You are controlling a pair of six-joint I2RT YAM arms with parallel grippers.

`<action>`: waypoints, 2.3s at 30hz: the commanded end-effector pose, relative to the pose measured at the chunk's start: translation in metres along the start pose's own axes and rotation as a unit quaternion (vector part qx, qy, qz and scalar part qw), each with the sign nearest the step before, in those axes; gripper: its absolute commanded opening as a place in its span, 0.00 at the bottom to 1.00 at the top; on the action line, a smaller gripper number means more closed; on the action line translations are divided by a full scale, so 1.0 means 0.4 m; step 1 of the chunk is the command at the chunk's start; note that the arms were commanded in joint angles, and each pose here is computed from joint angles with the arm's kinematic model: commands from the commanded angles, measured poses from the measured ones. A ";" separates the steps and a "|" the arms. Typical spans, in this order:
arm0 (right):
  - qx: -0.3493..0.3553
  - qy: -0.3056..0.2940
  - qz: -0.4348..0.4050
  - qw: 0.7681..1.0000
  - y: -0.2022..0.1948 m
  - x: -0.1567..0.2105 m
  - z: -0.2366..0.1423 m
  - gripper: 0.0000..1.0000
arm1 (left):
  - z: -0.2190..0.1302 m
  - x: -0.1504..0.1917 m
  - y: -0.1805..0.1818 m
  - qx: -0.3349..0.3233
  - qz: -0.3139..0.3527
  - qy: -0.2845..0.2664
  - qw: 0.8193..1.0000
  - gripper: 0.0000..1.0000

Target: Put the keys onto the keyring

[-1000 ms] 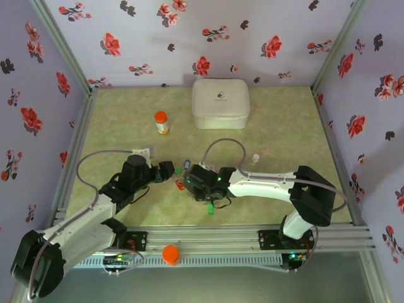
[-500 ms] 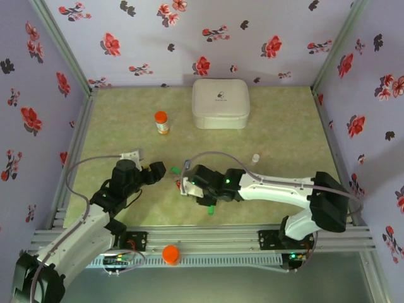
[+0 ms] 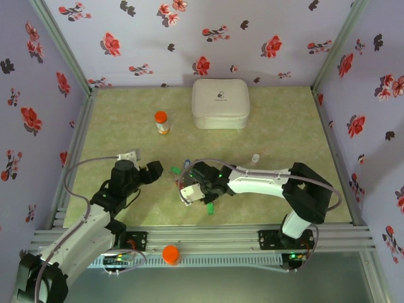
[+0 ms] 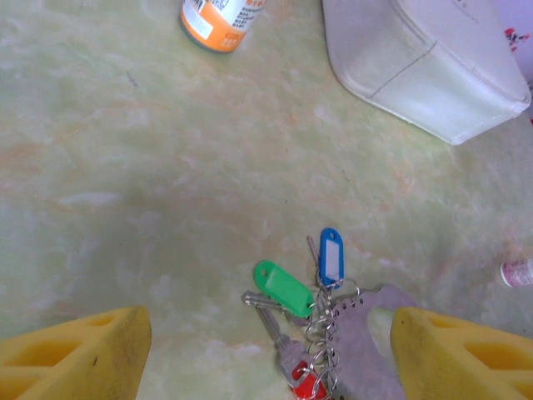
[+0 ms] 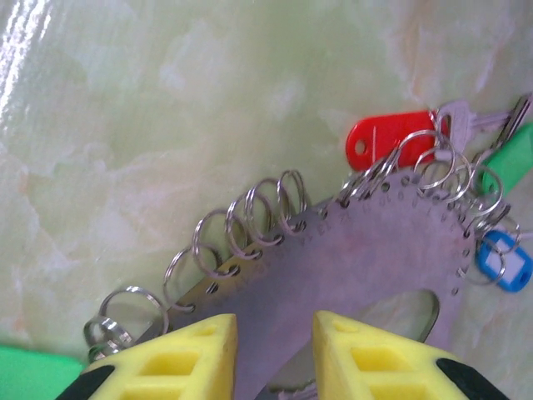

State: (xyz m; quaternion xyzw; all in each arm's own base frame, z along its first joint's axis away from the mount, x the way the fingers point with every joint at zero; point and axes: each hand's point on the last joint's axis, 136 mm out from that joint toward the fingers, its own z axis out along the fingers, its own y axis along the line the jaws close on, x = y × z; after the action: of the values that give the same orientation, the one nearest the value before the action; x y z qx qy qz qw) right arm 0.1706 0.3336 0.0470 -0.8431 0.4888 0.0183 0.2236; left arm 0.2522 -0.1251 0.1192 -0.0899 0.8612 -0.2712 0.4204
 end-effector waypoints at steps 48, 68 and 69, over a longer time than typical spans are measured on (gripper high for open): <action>-0.007 -0.060 -0.016 0.998 -0.029 -0.088 0.038 0.24 | -0.013 -0.040 0.009 0.033 -0.007 -0.095 0.995 0.74; -0.006 -0.107 0.219 0.970 -0.076 -0.122 0.019 0.20 | -0.010 -0.035 0.012 0.033 -0.011 -0.094 0.995 0.74; -0.009 -0.103 0.216 0.971 -0.065 -0.120 0.017 0.20 | -0.010 -0.036 0.011 0.033 -0.010 -0.094 0.995 0.74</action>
State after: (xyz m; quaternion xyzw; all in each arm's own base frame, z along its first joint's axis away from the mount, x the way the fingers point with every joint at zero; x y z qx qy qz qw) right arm 0.1729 0.3789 0.0564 -0.7397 0.6071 0.1319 0.2586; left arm 0.2558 -0.1182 0.1266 -0.0994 0.8150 -0.2947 0.4890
